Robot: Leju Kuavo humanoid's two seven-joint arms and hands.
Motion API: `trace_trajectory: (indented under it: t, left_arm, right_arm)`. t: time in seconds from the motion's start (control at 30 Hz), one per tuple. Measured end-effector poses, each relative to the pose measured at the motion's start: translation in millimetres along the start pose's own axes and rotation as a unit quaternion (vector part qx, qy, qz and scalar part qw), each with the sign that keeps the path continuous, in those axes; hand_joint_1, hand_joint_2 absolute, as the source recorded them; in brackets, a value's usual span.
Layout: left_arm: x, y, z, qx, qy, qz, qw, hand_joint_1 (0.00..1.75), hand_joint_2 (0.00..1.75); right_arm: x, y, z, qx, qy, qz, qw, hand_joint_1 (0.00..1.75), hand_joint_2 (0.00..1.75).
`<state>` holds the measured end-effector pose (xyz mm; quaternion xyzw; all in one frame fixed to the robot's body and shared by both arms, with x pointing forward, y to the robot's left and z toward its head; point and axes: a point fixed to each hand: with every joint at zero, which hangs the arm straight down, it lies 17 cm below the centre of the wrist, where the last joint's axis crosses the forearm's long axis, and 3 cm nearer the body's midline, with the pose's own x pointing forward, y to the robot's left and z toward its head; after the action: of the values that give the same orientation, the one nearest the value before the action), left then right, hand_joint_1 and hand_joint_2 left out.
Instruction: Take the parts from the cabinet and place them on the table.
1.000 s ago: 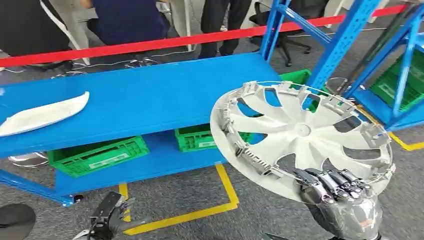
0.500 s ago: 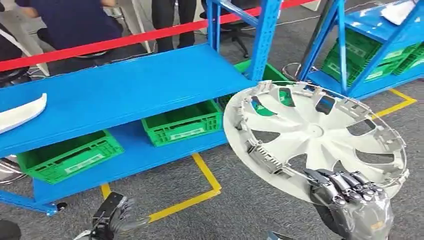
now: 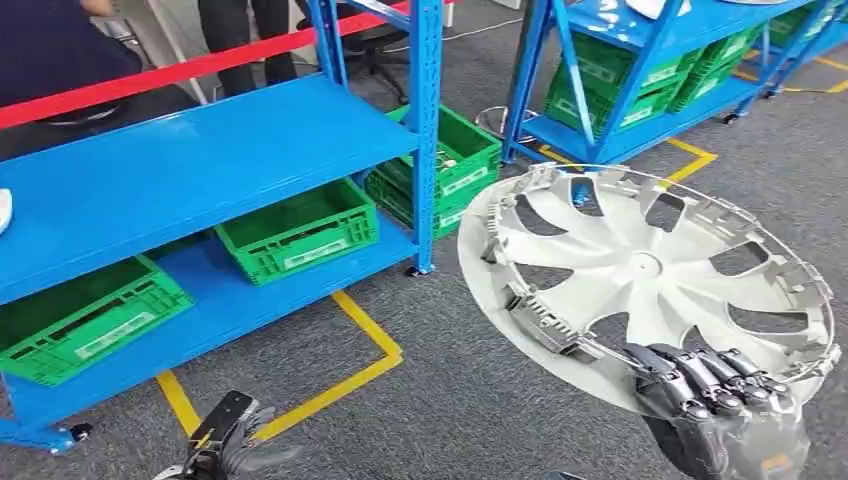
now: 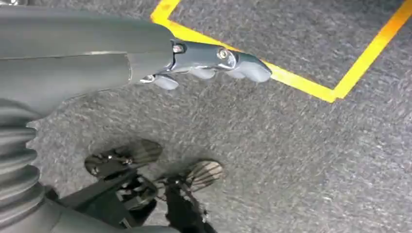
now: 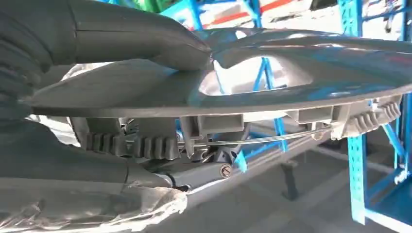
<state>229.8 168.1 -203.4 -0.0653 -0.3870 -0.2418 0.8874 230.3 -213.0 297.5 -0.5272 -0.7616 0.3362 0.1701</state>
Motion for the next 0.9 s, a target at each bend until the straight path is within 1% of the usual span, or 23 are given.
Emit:
trace_trajectory:
  t: [0.13, 0.43, 0.6, 0.9]
  left_arm:
    - [1.3, -8.9, 0.1, -0.018, 0.001, -0.009, 1.000, 0.00, 1.75]
    - [13.9, -12.2, -4.4, -0.030, -0.010, -0.024, 0.999, 0.00, 1.75]
    - [9.0, -24.4, -1.6, -0.044, -0.006, -0.032, 0.998, 0.00, 1.75]
    - [13.7, -27.0, -2.5, -0.050, -0.016, -0.046, 0.998, 0.00, 1.75]
  right_arm:
    - [-2.1, -3.9, 0.2, -0.002, -0.003, 0.011, 1.000, 1.75, 1.75]
    - [-7.2, -11.4, 1.5, -0.004, 0.001, 0.025, 1.000, 1.75, 1.75]
    - [-8.5, -17.9, 1.7, -0.007, 0.005, 0.030, 1.000, 1.75, 1.75]
    - [-10.2, -22.7, 4.7, -0.004, 0.017, 0.032, 0.999, 1.75, 1.75]
